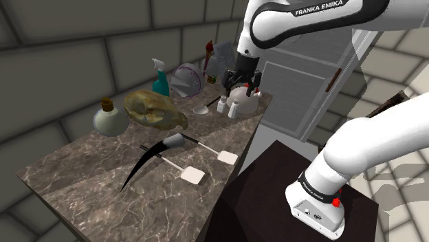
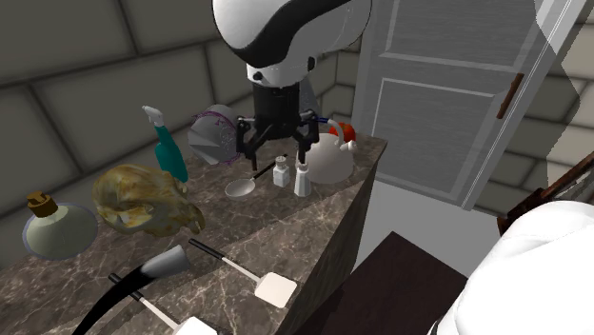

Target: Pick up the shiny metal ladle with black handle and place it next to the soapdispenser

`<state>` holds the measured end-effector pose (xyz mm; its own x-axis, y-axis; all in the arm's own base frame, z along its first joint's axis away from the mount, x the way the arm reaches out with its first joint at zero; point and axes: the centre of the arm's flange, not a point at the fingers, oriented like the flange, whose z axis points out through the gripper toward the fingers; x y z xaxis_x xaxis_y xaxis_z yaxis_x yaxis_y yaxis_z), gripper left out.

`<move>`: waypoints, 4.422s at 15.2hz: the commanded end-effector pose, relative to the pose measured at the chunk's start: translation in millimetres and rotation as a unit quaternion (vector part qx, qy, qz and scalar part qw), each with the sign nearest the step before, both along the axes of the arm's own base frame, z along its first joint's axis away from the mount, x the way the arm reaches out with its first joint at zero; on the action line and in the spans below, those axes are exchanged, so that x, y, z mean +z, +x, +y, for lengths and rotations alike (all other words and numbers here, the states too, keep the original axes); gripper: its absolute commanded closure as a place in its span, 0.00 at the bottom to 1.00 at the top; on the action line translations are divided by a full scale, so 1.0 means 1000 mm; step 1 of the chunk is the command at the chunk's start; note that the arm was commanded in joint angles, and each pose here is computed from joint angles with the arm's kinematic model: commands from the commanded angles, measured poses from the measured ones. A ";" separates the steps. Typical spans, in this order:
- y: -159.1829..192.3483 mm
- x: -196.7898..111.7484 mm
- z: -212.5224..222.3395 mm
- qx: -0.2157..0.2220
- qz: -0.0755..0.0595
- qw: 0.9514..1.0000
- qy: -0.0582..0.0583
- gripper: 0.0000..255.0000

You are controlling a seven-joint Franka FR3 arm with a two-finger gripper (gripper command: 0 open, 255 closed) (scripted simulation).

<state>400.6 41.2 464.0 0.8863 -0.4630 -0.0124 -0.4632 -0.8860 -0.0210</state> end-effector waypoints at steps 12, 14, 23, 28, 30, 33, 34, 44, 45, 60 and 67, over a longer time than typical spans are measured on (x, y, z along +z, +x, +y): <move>0.123 -0.099 -0.031 -0.209 -0.036 0.977 -0.013 0.00; 0.141 -0.114 -0.041 -0.240 -0.041 0.970 -0.015 0.00; 0.213 -0.176 -0.098 -0.377 -0.064 0.924 -0.023 0.00; 0.225 -0.201 -0.110 -0.397 -0.067 0.915 -0.025 0.00; 0.226 -0.211 -0.111 -0.397 -0.067 0.915 -0.025 0.00; 0.228 -0.225 -0.112 -0.397 -0.067 0.915 -0.025 0.00; 0.228 -0.225 -0.112 -0.397 -0.067 0.915 -0.025 0.00; 0.224 -0.219 -0.111 -0.397 -0.067 0.915 -0.024 1.00; 0.224 -0.219 -0.111 -0.397 -0.067 0.915 -0.025 1.00; 0.228 -0.172 -0.112 -0.397 -0.067 0.915 -0.025 1.00; 0.228 -0.135 -0.112 -0.397 -0.067 0.915 -0.025 1.00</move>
<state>628.0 -70.4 323.2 0.2630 -0.9584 0.1108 -0.9571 -0.2737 -0.0950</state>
